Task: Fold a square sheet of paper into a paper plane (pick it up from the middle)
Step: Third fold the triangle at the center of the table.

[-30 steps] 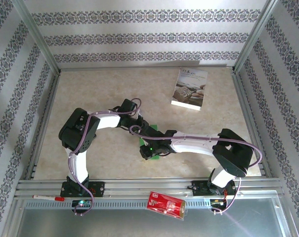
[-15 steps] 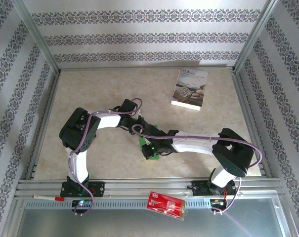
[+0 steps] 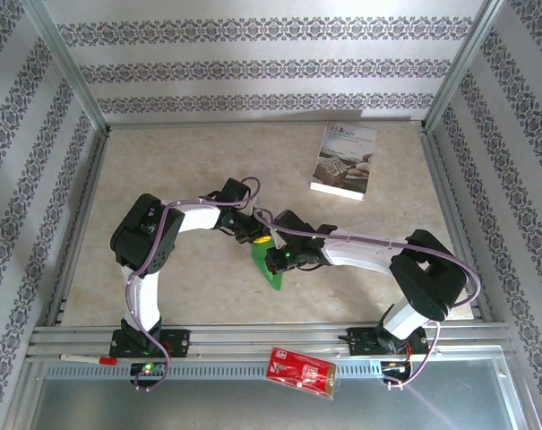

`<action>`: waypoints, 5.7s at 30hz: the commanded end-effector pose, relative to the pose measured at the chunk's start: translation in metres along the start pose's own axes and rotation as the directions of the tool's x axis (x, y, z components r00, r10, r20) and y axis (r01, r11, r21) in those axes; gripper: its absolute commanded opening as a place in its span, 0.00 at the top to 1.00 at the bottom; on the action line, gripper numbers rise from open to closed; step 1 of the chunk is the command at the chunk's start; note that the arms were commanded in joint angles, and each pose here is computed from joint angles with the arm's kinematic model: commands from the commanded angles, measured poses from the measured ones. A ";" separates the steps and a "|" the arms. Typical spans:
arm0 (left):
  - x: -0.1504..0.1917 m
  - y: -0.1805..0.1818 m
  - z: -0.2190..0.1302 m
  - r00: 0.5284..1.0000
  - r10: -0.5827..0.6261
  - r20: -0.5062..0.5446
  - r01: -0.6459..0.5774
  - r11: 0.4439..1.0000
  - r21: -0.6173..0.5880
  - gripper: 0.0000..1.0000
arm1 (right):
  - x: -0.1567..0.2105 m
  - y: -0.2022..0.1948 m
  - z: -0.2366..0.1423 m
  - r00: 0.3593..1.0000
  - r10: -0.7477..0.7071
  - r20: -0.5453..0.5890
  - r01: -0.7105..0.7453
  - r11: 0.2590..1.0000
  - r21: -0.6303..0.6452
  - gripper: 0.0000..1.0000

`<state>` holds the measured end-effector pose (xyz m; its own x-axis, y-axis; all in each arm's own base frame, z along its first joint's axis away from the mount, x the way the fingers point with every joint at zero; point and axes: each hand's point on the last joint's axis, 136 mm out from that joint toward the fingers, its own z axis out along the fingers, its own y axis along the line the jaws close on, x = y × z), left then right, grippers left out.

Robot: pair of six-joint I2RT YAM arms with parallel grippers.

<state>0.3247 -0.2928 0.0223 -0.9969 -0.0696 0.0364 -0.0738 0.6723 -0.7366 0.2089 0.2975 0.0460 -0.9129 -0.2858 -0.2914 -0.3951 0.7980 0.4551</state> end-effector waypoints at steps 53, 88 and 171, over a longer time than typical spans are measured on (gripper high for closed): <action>0.012 0.031 0.010 0.998 -0.032 -0.059 0.025 0.992 -0.123 0.83 | -0.003 -0.040 0.011 0.998 0.015 -0.066 -0.016 1.000 -0.018 0.92; 0.015 0.031 0.011 0.997 -0.036 -0.066 0.028 0.993 -0.118 0.83 | 0.001 -0.043 0.018 0.996 0.031 -0.087 -0.033 0.999 -0.023 0.94; 0.145 -0.023 0.020 0.988 0.134 0.082 -0.142 0.984 0.106 0.99 | 0.041 -0.069 0.032 0.969 0.152 -0.196 -0.139 0.987 0.079 0.98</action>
<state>0.1864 -0.3264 0.0298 -0.9922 -0.0524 -0.1128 0.0567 0.6164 -0.7854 0.2228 0.2773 0.0131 -0.9455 -0.2684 -0.1842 -0.3254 0.7902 0.5194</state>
